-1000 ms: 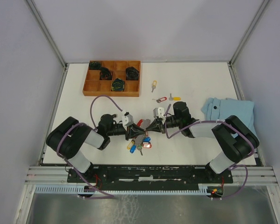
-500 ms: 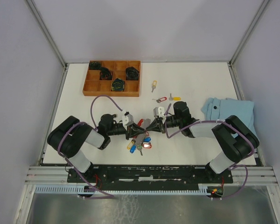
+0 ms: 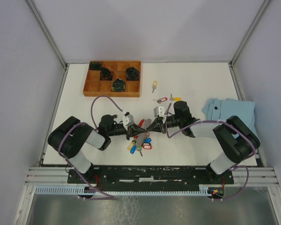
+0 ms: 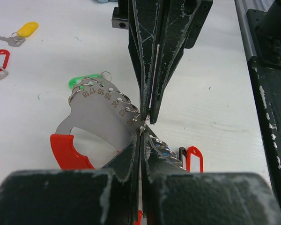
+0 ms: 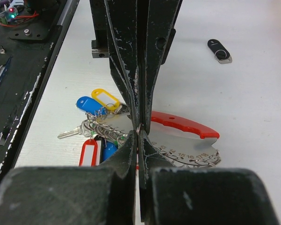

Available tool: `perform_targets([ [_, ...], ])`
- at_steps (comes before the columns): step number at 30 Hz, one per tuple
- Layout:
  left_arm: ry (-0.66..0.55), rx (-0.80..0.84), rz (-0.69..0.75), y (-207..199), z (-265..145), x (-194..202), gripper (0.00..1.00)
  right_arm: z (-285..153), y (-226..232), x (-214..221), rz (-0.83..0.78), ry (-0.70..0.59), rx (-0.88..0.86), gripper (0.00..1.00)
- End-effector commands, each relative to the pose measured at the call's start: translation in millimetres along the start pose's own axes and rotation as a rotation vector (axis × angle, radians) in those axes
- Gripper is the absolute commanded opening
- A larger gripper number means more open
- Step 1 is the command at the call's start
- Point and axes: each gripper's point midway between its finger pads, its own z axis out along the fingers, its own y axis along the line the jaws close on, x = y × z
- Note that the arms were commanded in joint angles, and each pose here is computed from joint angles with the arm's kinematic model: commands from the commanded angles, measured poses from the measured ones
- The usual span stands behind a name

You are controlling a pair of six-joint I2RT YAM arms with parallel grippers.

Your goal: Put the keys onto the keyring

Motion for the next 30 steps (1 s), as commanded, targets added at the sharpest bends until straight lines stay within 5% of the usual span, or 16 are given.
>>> perform_targets([
  [1, -0.039, -0.059, 0.057, 11.2, 0.3, -20.9, 0.03, 0.2, -4.0, -16.3, -0.052, -0.003, -0.014, 0.04],
  [10, 0.177, -0.197, -0.034, 31.0, -1.9, -5.6, 0.03, -14.3, -16.6, -10.5, -0.063, 0.138, 0.079, 0.28],
  [19, 0.293, -0.236, -0.040, 34.8, 5.1, -7.3, 0.03, -15.1, -32.2, -10.4, -0.078, 0.150, 0.147, 0.35],
  [30, 0.287, -0.231, -0.032, 30.4, 9.3, -15.6, 0.03, -2.7, -42.8, -12.7, -0.075, 0.073, 0.152, 0.37],
])
